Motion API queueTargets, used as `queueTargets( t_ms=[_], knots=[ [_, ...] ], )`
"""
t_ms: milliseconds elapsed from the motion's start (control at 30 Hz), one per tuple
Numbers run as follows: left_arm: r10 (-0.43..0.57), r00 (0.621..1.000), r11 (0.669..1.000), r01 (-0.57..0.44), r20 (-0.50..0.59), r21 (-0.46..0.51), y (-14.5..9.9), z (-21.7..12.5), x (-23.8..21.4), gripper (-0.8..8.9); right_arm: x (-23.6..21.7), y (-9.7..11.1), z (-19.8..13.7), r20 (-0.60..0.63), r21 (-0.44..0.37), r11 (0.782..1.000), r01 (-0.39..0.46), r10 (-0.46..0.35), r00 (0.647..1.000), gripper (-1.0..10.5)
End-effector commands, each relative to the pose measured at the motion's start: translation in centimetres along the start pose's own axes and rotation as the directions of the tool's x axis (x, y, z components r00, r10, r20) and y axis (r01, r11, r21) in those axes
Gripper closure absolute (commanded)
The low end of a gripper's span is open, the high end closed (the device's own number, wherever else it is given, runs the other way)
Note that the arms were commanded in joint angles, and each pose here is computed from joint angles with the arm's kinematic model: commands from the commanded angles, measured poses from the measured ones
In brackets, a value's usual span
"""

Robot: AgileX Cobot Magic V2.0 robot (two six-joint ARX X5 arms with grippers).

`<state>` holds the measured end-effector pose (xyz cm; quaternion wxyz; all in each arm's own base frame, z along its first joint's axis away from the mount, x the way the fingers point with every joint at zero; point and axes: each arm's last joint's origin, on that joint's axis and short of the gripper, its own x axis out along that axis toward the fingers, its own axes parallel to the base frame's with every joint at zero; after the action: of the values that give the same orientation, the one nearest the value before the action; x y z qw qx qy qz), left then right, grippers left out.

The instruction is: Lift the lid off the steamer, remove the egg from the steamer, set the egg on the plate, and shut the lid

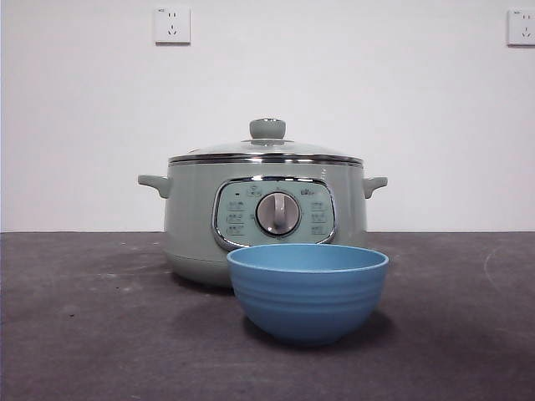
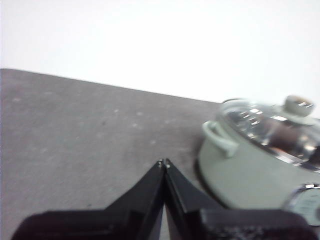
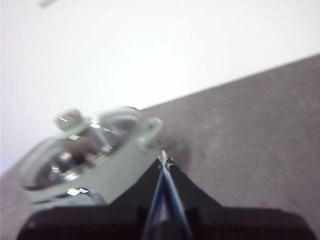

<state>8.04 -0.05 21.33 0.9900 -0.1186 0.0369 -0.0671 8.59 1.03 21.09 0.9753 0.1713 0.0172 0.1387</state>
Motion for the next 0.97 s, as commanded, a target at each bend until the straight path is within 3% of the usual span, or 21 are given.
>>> queueTargets(
  t_ms=[33, 267, 567, 800, 967],
  knots=[
    [-0.056, 0.998, 0.998, 0.056, 0.004, -0.008, -0.7, 1.8, -0.6, 8.21, -0.2, 0.9, 1.7, -0.017, 0.013, 0.999, -0.051, 0.051, 0.999, 9.6],
    [-0.172, 0.983, 0.985, 0.172, -0.06, -0.009, -2.3, 6.1, -1.6, 8.21, 0.1, 3.0, 6.7, -0.185, -0.07, 0.987, -0.145, 0.13, 0.974, 9.6],
    [-0.33, 0.924, 0.941, 0.339, -0.191, 0.015, -3.8, 10.2, -1.9, 8.21, 1.2, 5.0, 12.4, -0.414, -0.18, 0.96, -0.213, 0.122, 0.902, 9.6],
    [-0.378, 0.879, 0.914, 0.404, -0.29, 0.036, -4.4, 11.8, -1.8, 8.21, 2.0, 5.8, 14.2, -0.575, -0.159, 0.941, -0.299, 0.158, 0.803, 9.6],
    [-0.376, 0.873, 0.916, 0.401, -0.312, 0.019, -4.3, 12.0, -1.4, 8.06, 2.4, 5.8, 14.2, -0.599, -0.143, 0.943, -0.301, 0.16, 0.785, 9.4]
  ],
)
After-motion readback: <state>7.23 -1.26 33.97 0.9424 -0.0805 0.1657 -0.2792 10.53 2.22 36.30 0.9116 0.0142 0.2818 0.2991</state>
